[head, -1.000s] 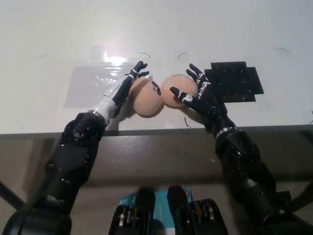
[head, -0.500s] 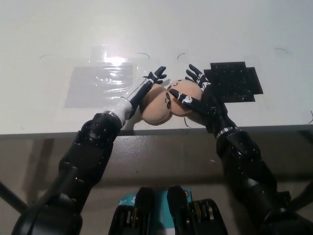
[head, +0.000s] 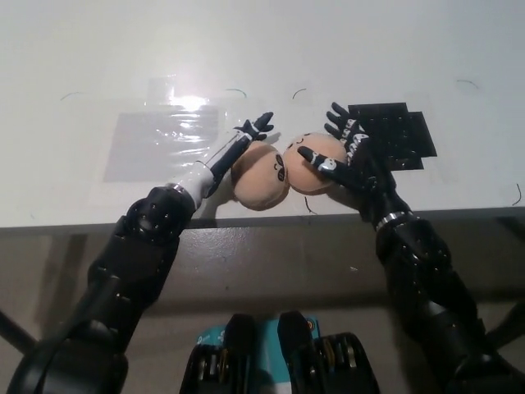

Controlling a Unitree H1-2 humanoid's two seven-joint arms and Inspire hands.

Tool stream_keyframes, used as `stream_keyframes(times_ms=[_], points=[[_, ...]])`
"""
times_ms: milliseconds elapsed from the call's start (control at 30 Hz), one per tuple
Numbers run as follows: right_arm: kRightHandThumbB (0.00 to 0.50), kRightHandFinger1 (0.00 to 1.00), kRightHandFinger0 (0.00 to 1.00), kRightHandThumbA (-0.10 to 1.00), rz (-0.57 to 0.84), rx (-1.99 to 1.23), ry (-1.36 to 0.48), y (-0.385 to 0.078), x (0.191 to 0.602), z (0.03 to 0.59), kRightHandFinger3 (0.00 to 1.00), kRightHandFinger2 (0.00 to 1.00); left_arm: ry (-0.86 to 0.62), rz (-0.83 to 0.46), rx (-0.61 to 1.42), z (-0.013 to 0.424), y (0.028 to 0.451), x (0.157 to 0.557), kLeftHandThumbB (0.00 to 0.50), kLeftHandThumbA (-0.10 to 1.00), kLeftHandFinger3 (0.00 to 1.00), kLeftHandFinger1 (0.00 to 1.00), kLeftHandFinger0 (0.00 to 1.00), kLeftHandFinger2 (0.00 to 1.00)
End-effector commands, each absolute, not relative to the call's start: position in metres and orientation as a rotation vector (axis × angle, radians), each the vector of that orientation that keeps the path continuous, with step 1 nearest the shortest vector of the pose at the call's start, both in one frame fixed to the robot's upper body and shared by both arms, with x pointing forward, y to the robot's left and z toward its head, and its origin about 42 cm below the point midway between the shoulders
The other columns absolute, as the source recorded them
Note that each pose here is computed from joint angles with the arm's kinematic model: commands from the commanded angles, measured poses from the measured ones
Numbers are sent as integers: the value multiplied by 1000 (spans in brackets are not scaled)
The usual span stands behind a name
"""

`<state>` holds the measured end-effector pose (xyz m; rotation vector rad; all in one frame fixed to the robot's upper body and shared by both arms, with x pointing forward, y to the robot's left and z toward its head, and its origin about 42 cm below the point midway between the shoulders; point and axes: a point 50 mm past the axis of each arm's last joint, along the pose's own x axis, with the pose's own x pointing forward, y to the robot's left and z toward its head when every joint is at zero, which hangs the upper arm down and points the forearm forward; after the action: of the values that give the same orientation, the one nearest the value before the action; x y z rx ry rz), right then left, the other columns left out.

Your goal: Use both hands to push two dumpling toys together to the middle

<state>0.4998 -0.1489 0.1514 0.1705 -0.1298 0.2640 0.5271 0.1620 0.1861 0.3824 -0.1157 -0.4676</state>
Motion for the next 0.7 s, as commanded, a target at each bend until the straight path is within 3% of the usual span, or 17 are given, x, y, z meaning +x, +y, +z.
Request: stream_keyframes(times_ms=[0, 133, 200, 267, 333, 433, 533, 667], points=[[212, 1000, 1000, 1000, 270, 167, -199, -159, 506, 172, 1000, 1000, -167, -434, 428, 212, 187, 536, 402, 1000, 1000, 1000, 1000, 1000], [212, 1000, 1000, 1000, 245, 172, -225, -175, 501, 172, 1000, 1000, -198, -385, 403, 226, 210, 536, 386, 1000, 1000, 1000, 1000, 1000], [244, 1000, 1000, 1000, 235, 189, -240, -185, 497, 175, 1000, 1000, -212, -349, 418, 234, 226, 537, 443, 1000, 1000, 1000, 1000, 1000], [263, 1000, 1000, 1000, 219, 168, -260, -196, 493, 179, 1000, 1000, -224, -341, 374, 243, 239, 536, 469, 1000, 1000, 1000, 1000, 1000], [246, 1000, 1000, 1000, 214, 166, -278, -204, 488, 183, 1000, 1000, -242, -335, 371, 248, 248, 534, 450, 1000, 1000, 1000, 1000, 1000], [229, 1000, 1000, 1000, 220, 169, -322, -220, 472, 191, 1000, 1000, -268, -302, 357, 256, 265, 527, 464, 1000, 1000, 1000, 1000, 1000], [277, 1000, 1000, 1000, 212, 182, -359, -228, 452, 194, 1000, 1000, -299, -275, 320, 261, 277, 515, 451, 1000, 1000, 1000, 1000, 1000], [282, 1000, 1000, 1000, 204, 180, -400, -235, 415, 189, 1000, 1000, -335, -302, 255, 252, 279, 489, 427, 1000, 1000, 1000, 1000, 1000]])
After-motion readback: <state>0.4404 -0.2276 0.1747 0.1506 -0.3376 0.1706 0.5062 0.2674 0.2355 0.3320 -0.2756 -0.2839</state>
